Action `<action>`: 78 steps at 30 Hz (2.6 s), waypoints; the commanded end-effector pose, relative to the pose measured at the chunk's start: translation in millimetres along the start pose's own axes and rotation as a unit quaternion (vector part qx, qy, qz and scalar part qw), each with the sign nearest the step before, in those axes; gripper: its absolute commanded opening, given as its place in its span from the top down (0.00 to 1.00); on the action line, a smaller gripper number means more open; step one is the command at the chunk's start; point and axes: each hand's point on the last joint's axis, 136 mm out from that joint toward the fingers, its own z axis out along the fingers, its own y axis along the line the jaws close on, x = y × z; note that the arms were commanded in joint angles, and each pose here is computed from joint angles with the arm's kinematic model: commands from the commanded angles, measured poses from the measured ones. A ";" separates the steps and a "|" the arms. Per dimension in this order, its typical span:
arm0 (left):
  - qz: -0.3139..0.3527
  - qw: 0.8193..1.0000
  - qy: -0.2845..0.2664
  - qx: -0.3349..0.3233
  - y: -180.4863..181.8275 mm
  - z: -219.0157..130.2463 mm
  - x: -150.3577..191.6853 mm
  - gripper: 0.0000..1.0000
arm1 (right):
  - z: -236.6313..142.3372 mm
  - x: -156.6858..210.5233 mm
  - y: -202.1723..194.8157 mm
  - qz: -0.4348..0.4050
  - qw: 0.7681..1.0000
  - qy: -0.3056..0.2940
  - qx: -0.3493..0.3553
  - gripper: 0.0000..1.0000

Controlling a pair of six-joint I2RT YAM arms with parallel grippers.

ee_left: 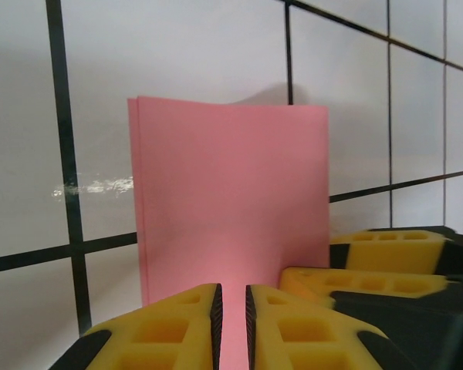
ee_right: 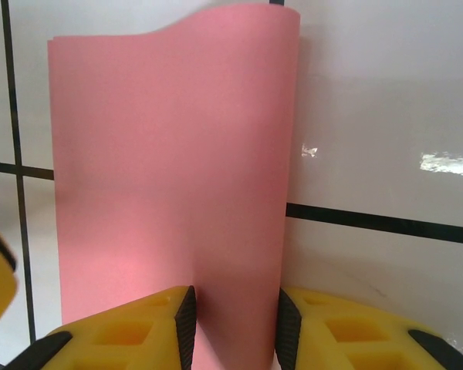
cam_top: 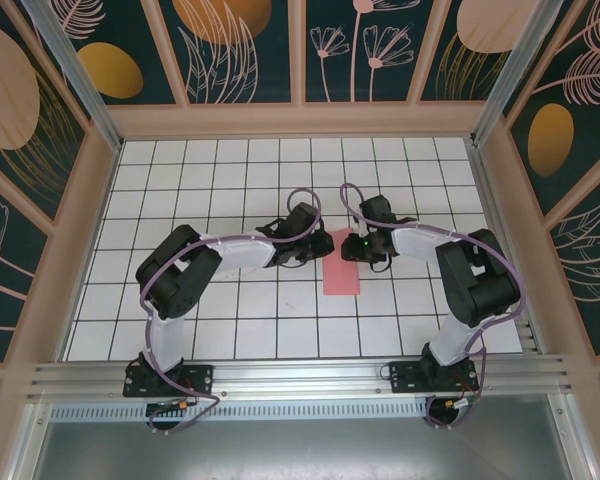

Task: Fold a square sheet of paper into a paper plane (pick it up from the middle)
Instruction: Fold the square sheet of paper in half at the center of the table.

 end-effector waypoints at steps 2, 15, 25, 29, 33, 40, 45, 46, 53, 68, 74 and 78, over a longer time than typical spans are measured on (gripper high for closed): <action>-0.007 1.000 0.020 -0.005 3.3 7.2 6.4 0.82 | 24.0 24.5 -18.7 -0.015 0.998 0.045 0.044 0.63; -0.007 0.999 0.030 -0.012 9.1 14.4 11.3 0.83 | 28.5 26.2 -18.1 -0.020 0.997 0.053 0.047 0.61; -0.008 0.999 0.042 -0.017 15.8 19.2 17.4 0.84 | 30.6 27.3 -20.0 -0.017 0.997 0.058 0.052 0.61; -0.009 0.998 0.049 -0.034 24.8 19.3 22.4 0.84 | 30.0 25.8 -18.7 -0.016 0.997 0.056 0.050 0.61; -0.018 0.996 0.062 -0.059 44.0 20.1 33.9 0.84 | 21.7 16.8 -12.4 -0.008 0.998 0.041 0.042 0.61; -0.033 0.991 0.082 -0.103 79.4 20.3 55.3 0.84 | -27.3 -29.4 9.5 0.027 0.999 -0.039 -0.011 0.55; -0.035 0.989 0.085 -0.116 88.4 21.0 60.0 0.84 | -62.8 -42.9 28.1 0.037 0.993 -0.075 -0.084 0.53; -0.035 0.989 0.086 -0.118 89.7 21.5 61.1 0.85 | -65.9 -41.7 32.9 0.035 0.991 -0.073 -0.102 0.53; -0.039 0.985 0.089 -0.140 100.4 22.7 64.3 0.85 | -48.6 -26.2 49.9 0.038 0.983 -0.016 -0.177 0.74; -0.045 0.975 0.102 -0.194 130.0 19.7 77.2 0.86 | 1.5 -1.7 -0.1 0.098 0.985 0.038 -0.134 0.84; -0.047 0.973 0.105 -0.200 135.1 19.6 80.4 0.86 | 10.0 1.9 -12.0 0.111 0.986 0.046 -0.112 0.86; -0.047 0.973 0.105 -0.202 136.1 19.5 80.9 0.86 | -0.8 -7.4 -1.0 0.103 0.985 0.034 -0.135 0.86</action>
